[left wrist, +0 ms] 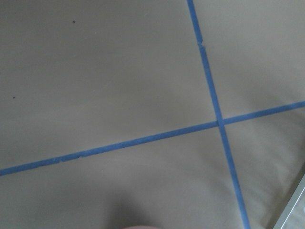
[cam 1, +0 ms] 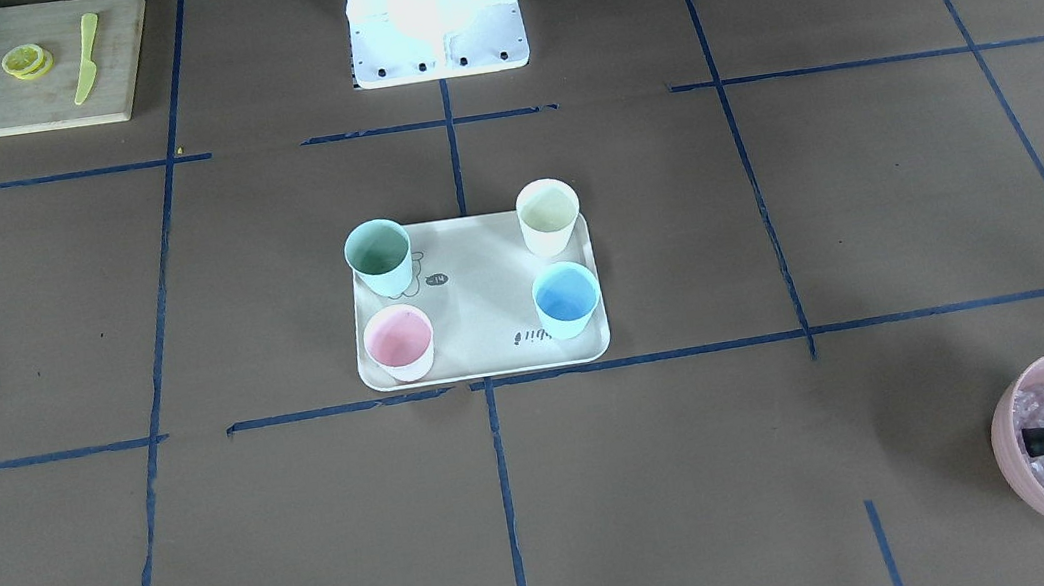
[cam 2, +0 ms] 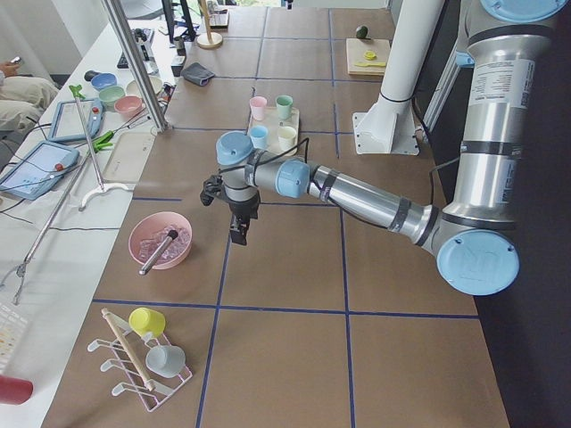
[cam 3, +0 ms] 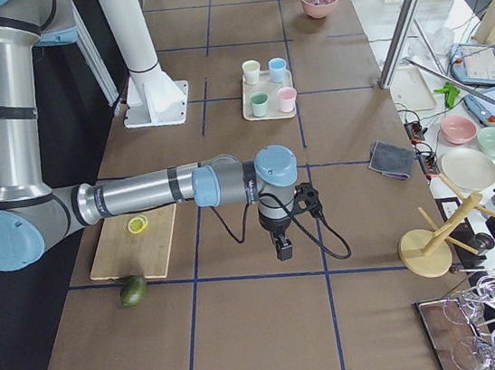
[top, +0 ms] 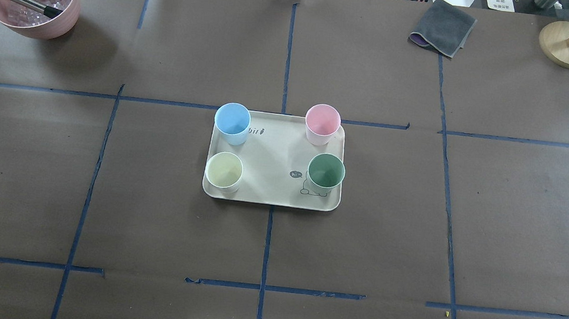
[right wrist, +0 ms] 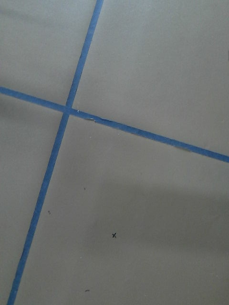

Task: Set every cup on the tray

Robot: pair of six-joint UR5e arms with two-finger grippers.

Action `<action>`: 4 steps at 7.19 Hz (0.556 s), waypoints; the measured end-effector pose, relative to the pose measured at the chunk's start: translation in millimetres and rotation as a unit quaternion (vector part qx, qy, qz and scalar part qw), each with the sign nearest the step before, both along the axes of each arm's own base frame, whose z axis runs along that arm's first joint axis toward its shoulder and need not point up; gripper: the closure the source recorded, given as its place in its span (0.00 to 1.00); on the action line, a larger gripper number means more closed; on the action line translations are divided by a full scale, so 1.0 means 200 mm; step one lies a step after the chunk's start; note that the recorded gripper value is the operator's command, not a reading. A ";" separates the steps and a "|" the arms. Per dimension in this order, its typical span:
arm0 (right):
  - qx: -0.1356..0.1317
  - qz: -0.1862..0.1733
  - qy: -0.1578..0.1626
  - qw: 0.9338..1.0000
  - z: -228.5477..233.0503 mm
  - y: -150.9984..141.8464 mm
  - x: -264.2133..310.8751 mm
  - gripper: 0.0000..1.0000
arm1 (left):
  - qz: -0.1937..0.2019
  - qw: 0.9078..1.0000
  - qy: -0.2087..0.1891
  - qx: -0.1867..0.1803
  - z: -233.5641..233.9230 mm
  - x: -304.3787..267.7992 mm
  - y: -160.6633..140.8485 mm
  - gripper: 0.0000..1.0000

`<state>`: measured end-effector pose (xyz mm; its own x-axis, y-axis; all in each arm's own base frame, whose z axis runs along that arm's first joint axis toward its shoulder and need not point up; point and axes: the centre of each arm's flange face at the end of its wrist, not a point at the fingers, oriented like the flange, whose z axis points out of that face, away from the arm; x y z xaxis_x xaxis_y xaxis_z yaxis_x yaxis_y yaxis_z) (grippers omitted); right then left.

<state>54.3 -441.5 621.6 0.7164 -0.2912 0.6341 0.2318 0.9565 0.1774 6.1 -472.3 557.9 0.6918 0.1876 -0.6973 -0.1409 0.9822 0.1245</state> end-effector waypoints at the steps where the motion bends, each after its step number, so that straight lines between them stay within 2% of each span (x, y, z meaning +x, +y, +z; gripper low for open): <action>1: -0.001 -0.005 -0.001 1.000 0.11 0.03 0.09 0.01 | -0.009 1.000 0.005 -0.016 0.09 -0.08 0.10 0.00; 4: -0.025 0.015 -0.013 0.999 0.27 0.11 0.22 0.00 | -0.041 0.997 0.006 -0.060 0.30 -0.23 0.26 0.00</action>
<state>97.9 -418.9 674.9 0.7078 -0.2375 0.6653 0.1986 0.9707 0.1352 -40.8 -420.0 617.8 0.6928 0.0456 -0.7197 -0.0582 0.9983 0.0072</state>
